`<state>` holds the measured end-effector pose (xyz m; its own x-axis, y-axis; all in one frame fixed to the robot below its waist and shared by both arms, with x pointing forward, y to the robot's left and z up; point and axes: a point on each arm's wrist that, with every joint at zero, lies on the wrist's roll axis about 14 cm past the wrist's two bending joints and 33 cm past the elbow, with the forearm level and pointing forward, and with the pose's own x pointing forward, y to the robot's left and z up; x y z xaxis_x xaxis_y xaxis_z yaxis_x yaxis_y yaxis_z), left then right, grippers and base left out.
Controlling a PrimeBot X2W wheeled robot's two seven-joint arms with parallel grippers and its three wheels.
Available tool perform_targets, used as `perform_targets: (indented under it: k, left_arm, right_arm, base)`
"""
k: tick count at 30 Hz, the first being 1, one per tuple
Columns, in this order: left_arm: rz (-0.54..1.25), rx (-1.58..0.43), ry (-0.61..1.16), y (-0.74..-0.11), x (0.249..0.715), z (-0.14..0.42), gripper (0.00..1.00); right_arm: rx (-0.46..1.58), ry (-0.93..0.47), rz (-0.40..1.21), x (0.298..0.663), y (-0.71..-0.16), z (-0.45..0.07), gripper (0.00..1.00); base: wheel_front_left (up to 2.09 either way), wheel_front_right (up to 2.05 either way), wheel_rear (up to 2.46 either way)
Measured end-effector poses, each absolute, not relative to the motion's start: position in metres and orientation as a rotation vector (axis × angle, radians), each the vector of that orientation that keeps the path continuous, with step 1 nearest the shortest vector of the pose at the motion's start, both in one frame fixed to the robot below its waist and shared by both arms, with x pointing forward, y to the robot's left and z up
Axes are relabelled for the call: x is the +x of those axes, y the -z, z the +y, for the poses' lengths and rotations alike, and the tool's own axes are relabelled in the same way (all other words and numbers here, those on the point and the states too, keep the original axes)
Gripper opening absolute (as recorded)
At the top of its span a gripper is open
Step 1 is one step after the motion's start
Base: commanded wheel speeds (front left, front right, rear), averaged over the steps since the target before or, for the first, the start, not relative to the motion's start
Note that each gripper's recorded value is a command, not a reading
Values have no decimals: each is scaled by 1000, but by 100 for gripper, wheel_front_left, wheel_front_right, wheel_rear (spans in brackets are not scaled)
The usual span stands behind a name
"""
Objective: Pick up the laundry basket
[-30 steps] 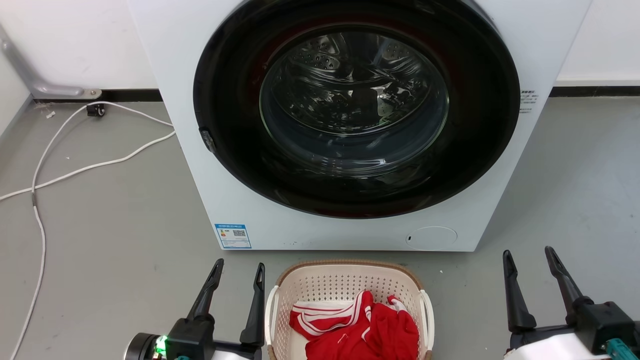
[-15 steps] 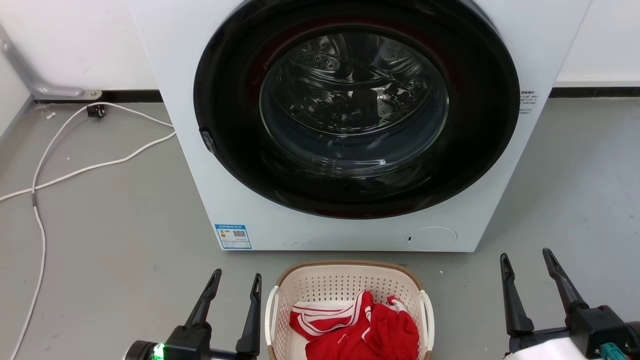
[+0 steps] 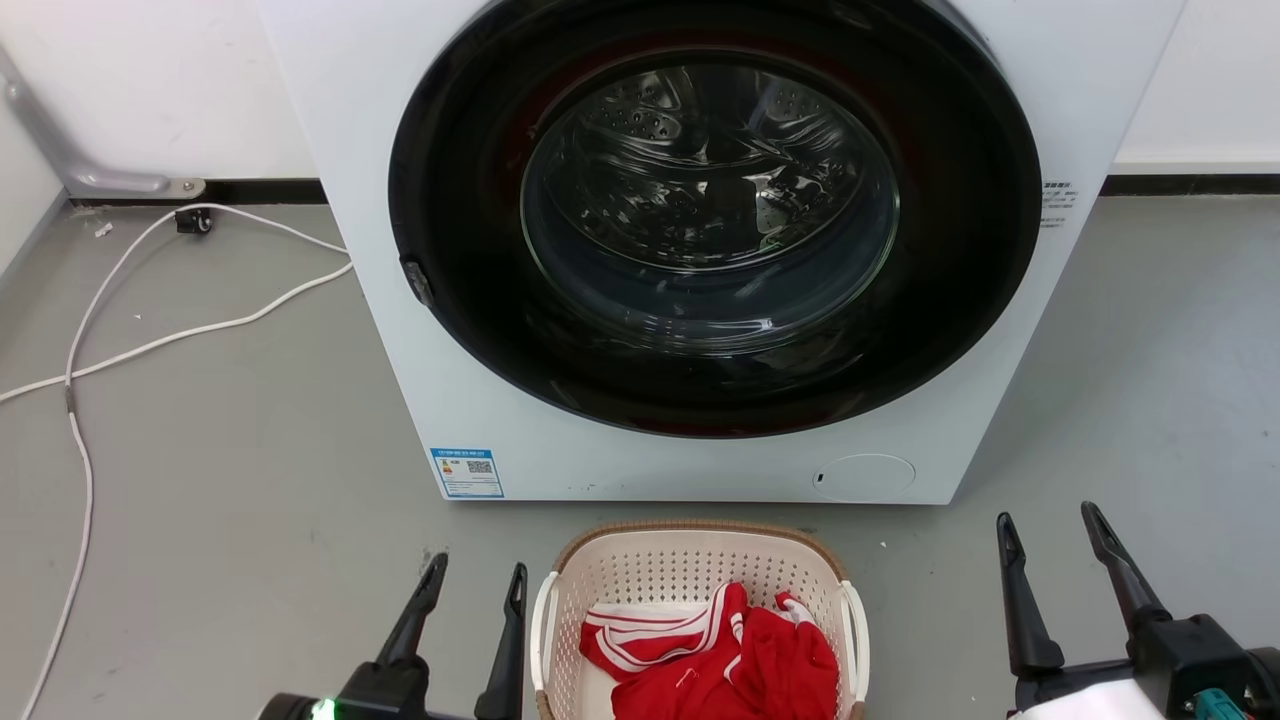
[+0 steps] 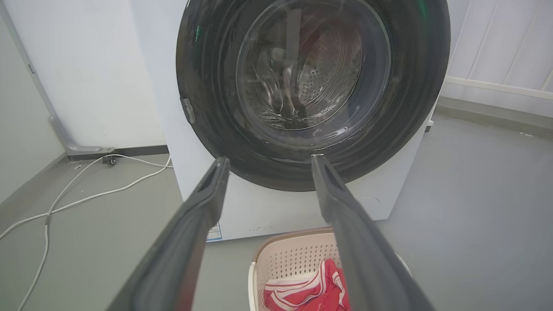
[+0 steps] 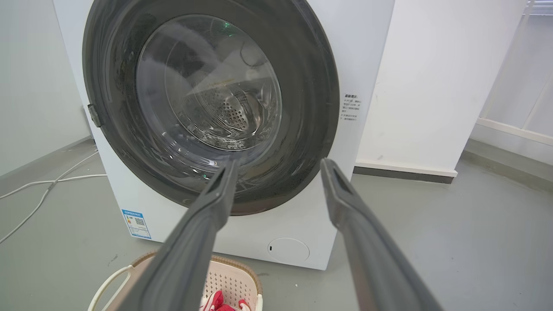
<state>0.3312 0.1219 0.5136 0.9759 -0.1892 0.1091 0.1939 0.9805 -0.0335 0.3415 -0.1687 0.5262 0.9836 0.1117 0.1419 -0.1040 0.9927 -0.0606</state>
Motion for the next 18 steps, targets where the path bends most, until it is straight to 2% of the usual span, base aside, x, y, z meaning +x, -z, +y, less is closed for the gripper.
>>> perform_targets:
  k: [10,18]
  left_arm:
    - [8,-58,197,-479,334,120,100]
    - [115,-61,214,-442,376,117,100]
  right_arm:
    - [-40,-113,-63,346,-500,-167,100]
    - [-41,-123,36,390,-465,-165,100]
  base:
    - [0,0,0]
    - [0,0,0]
